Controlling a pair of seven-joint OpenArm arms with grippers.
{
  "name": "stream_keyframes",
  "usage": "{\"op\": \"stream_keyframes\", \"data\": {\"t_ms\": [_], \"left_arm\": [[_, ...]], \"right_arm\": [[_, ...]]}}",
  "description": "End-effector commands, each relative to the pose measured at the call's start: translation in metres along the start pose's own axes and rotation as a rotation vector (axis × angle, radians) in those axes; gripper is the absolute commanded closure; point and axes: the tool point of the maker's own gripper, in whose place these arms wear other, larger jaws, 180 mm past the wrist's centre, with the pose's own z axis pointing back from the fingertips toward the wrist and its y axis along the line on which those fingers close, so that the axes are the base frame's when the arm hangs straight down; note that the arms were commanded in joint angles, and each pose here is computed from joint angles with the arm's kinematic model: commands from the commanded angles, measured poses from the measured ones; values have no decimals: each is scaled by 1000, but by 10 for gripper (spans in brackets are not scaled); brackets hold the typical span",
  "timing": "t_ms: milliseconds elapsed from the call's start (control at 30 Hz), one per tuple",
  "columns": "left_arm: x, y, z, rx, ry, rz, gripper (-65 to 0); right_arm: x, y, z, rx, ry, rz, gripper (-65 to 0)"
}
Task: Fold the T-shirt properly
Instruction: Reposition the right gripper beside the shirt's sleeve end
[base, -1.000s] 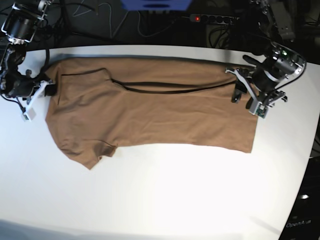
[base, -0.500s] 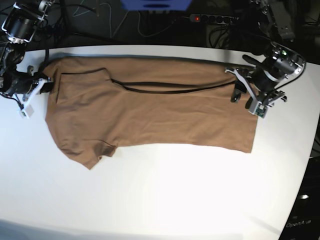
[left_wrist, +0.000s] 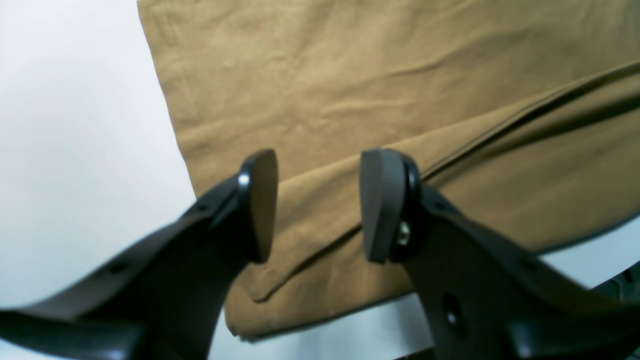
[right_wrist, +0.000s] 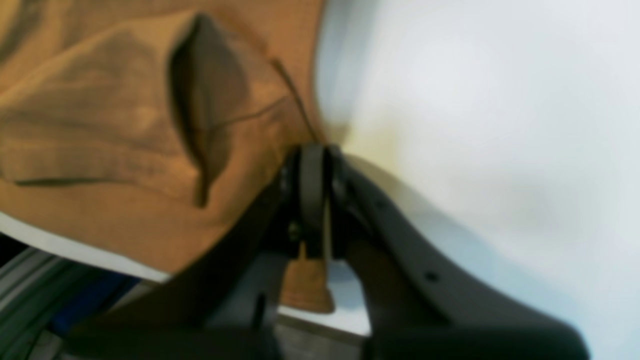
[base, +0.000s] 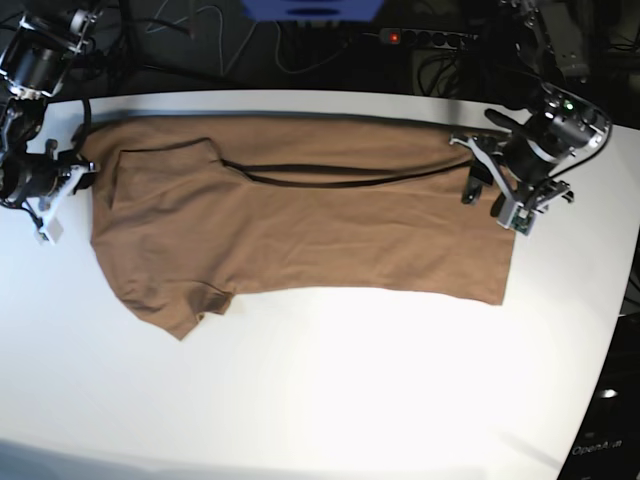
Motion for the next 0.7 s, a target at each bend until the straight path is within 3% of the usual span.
{"op": "stream_keyframes", "data": {"t_ms": [0,567,667], "left_arm": [[12,3,4,7,-46,-7,-269],[16,4,3,7,-56,-9,-269],[16,4,3,7,-56,-9,-269]], "right_arm": [[14,-6,10,-19,-39,16,-7],[12,-7,10,-21,-35,13,-9],[12,-11,13,-31,-37,13,-33]]}}
